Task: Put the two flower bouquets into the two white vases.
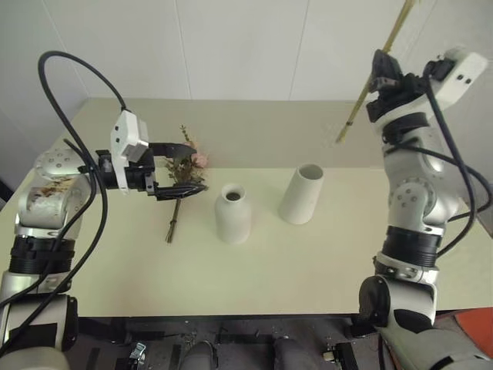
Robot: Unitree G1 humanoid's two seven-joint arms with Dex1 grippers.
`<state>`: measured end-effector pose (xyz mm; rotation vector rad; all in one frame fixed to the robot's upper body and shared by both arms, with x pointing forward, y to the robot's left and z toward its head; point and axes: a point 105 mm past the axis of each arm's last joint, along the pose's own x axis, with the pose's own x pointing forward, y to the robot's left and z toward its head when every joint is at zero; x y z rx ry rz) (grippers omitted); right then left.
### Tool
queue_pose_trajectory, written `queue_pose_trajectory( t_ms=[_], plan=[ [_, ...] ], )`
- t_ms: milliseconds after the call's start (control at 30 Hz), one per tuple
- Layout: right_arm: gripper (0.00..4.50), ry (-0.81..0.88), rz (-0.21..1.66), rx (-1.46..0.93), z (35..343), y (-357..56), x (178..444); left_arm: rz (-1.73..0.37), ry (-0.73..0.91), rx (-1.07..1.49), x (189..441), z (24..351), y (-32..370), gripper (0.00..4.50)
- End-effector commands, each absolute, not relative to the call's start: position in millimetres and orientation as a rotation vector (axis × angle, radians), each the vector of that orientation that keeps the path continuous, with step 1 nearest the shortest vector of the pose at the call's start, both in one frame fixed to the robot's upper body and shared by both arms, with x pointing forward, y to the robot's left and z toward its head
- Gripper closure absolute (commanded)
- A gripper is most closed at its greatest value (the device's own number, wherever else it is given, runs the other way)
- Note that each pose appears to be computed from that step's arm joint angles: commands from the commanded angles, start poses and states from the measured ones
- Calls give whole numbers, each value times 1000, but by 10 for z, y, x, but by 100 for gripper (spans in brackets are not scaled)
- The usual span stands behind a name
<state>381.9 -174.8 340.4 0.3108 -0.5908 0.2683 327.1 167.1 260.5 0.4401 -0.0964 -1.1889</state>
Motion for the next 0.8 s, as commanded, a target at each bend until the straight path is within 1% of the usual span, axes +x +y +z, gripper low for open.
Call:
queue_pose_trajectory(
  t_ms=[33, 333, 467, 567, 733, 800],
  plan=[
    [447, -608, 288, 273, 3447, -1669, 3763, -1172, -146, 463, 3207, 2743, 1707, 0],
    [447, -542, 325, 302, 3148, -1518, 3728, -1146, -132, 465, 3181, 2725, 1770, 0],
    [447, -530, 299, 264, 3015, -1486, 3769, -1146, -135, 464, 3187, 2732, 1764, 0],
    [376, -549, 282, 228, 3002, -1496, 3782, -1145, -139, 466, 3191, 2752, 1769, 0],
    [216, -566, 288, 199, 2993, -1480, 3769, -1135, -144, 468, 3189, 2772, 1802, 0],
    [143, -579, 300, 179, 3012, -1440, 3737, -1133, -147, 464, 3185, 2774, 1810, 0]
  ],
)
